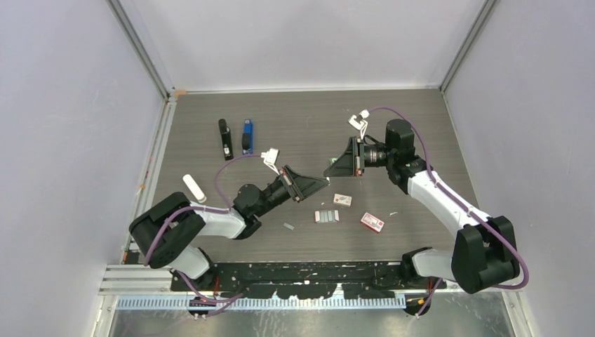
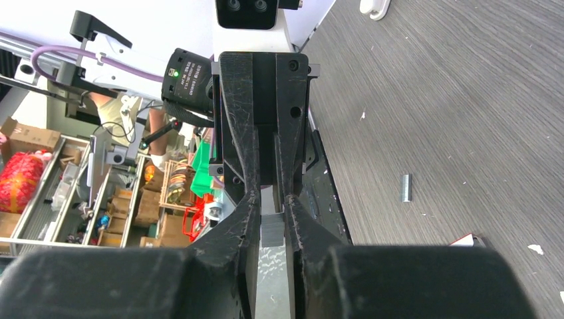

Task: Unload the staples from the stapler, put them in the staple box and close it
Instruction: Pick up the staple from the center of the board, then adjust the staple box at the center of the board.

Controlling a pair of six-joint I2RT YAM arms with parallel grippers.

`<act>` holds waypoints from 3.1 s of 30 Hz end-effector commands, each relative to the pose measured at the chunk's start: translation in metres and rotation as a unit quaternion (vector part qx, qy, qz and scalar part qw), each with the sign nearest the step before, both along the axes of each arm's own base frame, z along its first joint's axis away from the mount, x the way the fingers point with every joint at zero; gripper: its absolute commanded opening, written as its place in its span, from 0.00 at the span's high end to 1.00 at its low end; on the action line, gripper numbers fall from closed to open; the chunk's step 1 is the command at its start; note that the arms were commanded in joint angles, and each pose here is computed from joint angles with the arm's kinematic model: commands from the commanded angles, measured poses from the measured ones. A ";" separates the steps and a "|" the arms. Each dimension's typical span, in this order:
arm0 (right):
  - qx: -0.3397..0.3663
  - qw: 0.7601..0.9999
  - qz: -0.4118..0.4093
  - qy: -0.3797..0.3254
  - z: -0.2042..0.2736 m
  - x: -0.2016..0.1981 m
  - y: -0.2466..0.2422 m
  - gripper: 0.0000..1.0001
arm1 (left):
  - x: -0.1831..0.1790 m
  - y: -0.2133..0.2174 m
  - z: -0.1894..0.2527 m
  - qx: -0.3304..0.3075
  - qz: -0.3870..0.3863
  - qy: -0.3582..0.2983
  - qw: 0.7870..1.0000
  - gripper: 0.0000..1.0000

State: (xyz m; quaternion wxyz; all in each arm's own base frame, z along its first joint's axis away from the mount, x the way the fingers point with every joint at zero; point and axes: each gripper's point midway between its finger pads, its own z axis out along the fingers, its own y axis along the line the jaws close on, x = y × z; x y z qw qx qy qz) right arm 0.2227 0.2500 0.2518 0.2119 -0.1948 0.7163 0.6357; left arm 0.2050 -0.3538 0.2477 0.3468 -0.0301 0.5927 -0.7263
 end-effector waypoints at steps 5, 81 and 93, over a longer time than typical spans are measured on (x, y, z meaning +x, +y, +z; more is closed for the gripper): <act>0.009 0.999 0.020 -0.035 0.010 -0.007 0.002 0.83 | -0.002 0.002 0.020 -0.027 0.002 -0.019 0.999 0.82; -0.374 0.921 -0.008 -0.106 -0.166 -0.019 -0.010 0.82 | -0.006 0.031 -0.240 0.399 -0.013 0.079 0.913 0.88; -0.381 0.916 -0.036 -0.120 -0.166 -0.018 0.005 0.80 | -0.003 0.101 -0.173 0.411 0.125 0.030 0.902 0.82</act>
